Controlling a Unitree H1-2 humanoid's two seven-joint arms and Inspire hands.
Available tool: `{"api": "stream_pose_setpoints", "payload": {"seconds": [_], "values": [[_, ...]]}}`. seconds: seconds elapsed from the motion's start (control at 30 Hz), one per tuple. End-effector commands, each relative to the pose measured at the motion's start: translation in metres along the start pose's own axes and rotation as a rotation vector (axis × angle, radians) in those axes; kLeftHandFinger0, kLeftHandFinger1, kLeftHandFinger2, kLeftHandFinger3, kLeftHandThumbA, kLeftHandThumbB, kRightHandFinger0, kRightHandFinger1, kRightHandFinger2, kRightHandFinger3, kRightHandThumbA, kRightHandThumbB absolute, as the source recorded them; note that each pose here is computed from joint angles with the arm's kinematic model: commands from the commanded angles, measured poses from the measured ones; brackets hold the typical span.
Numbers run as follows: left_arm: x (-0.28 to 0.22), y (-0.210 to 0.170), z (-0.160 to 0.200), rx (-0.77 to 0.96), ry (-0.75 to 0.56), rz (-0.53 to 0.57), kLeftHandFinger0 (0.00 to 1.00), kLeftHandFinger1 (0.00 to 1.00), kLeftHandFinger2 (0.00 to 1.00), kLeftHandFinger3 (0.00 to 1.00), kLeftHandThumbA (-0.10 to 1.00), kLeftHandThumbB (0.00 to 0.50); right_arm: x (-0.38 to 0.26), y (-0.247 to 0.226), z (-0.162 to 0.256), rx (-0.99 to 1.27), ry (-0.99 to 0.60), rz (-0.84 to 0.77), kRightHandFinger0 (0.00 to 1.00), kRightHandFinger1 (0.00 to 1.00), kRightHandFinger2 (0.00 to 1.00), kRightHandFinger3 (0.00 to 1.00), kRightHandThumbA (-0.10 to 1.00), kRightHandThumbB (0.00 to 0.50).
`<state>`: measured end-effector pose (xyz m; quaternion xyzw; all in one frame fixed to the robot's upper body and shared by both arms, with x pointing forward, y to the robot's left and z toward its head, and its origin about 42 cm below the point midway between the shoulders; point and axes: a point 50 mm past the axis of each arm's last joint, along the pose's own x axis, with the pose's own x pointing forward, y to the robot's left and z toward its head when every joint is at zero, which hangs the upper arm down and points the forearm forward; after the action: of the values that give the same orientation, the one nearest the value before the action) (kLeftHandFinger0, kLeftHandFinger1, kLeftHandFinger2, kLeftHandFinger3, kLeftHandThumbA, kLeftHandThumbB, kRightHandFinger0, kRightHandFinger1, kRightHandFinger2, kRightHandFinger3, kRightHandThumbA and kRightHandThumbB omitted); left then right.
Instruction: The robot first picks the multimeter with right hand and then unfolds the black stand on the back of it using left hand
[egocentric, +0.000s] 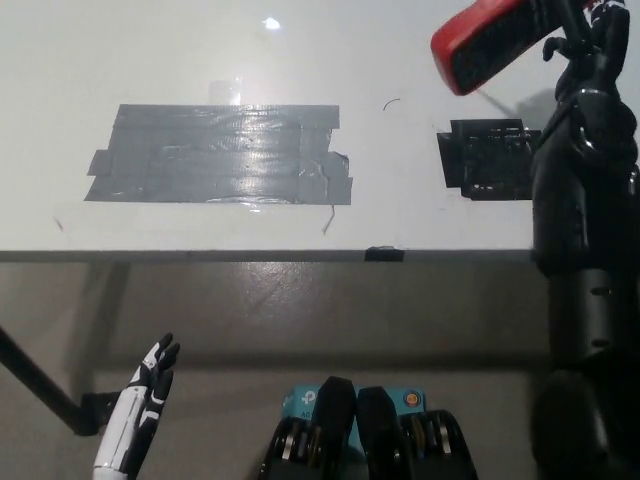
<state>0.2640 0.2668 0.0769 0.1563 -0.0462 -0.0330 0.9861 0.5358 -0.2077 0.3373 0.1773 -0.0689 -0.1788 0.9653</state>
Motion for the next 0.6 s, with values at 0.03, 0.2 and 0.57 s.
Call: {"api": "stream_pose_setpoints", "payload": {"seconds": [0.03,0.2,0.57], "values": [[0.005,0.007,0.088,-0.053,-0.311,0.005,1.0,1.0,1.0,1.0,1.0,0.256,-0.053,0.024,0.084,0.61,-0.026,0.468,0.0,0.48,0.95,1.0,-0.1,0.088],[0.006,0.012,0.152,-0.066,-0.515,0.014,1.0,1.0,1.0,1.0,1.0,0.253,-0.083,0.013,0.06,0.758,0.037,0.57,0.0,0.46,0.85,1.0,-0.1,0.126],[0.038,0.01,0.25,-0.073,-0.769,-0.005,1.0,1.0,1.0,1.0,1.0,0.336,-0.149,0.006,0.012,0.913,0.154,0.66,0.0,0.33,0.88,1.0,-0.1,0.19]]}}
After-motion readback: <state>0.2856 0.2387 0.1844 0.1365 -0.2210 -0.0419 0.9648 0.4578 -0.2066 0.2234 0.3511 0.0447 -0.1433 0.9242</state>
